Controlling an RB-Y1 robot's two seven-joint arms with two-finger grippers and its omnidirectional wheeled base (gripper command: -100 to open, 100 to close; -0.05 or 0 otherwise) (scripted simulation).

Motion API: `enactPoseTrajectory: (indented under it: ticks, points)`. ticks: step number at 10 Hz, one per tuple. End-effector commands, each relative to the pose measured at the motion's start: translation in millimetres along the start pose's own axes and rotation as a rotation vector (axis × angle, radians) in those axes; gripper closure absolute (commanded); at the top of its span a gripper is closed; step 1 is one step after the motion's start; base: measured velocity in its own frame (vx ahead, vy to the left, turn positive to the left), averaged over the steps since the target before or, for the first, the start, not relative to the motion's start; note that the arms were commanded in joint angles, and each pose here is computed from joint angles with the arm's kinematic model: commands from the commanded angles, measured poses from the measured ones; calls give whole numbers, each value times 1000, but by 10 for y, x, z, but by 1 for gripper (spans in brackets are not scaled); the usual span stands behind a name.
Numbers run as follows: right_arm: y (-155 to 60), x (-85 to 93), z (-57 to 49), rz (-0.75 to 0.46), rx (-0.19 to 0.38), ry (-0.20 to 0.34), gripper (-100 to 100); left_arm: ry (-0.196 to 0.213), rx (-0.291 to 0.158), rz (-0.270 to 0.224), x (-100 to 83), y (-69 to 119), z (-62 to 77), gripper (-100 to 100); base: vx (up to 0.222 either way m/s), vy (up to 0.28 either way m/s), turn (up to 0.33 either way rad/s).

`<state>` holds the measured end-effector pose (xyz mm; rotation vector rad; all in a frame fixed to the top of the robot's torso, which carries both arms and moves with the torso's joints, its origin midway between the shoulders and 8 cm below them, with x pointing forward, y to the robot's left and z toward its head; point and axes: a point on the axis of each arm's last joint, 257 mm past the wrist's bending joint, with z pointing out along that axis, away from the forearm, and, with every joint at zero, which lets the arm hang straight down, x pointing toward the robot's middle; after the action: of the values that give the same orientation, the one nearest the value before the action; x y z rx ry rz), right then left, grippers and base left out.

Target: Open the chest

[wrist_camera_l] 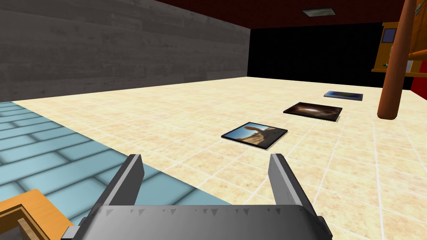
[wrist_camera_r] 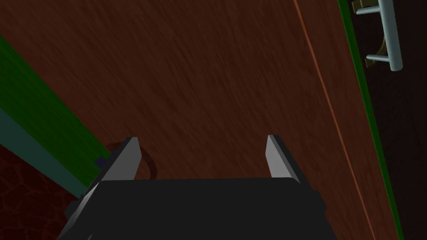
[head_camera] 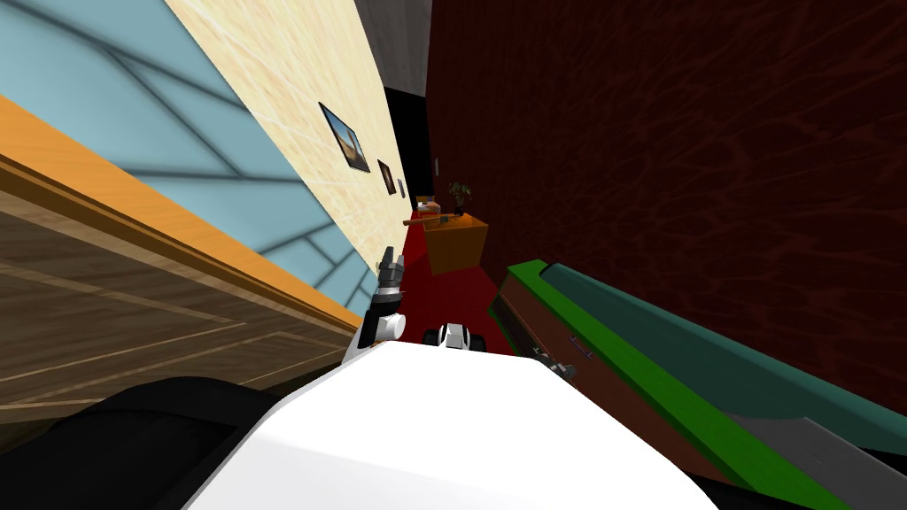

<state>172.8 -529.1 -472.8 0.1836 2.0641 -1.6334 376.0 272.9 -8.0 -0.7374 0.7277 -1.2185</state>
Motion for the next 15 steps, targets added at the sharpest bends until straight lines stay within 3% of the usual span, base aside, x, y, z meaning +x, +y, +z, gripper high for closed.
enactPoseTrajectory:
  ticks: [1, 5, 7, 10, 11, 13, 15]
  points:
    - [-100, -32, 22, -16, 32, -18, -100, 0, 0, 0, 0, 0, 0, 0, 6, -2, 1]
    - [-530, -295, 128, -112, 193, -142, -100, 0, 0, 0, 0, 0, 0, 0, 20, -9, 2]
    - [-540, -296, 126, -111, 197, -142, -100, 0, 0, 0, 0, 0, 0, 0, 7, -5, 0]
    - [-746, -439, 162, -149, 273, -202, -100, 0, 0, 0, 0, 0, 0, 0, 5, -5, -3]
    - [-696, -408, 148, -142, 258, -192, -100, 0, 0, 0, 0, 0, 0, 0, 0, 0, 0]
    - [-779, -526, 389, -144, 265, -188, -100, 0, 0, 0, 0, 0, 0, 0, -27, -4, 29]
    - [-768, -508, 371, -143, 265, -188, -100, 0, 0, 0, 0, 0, 0, 0, -20, -3, 6]
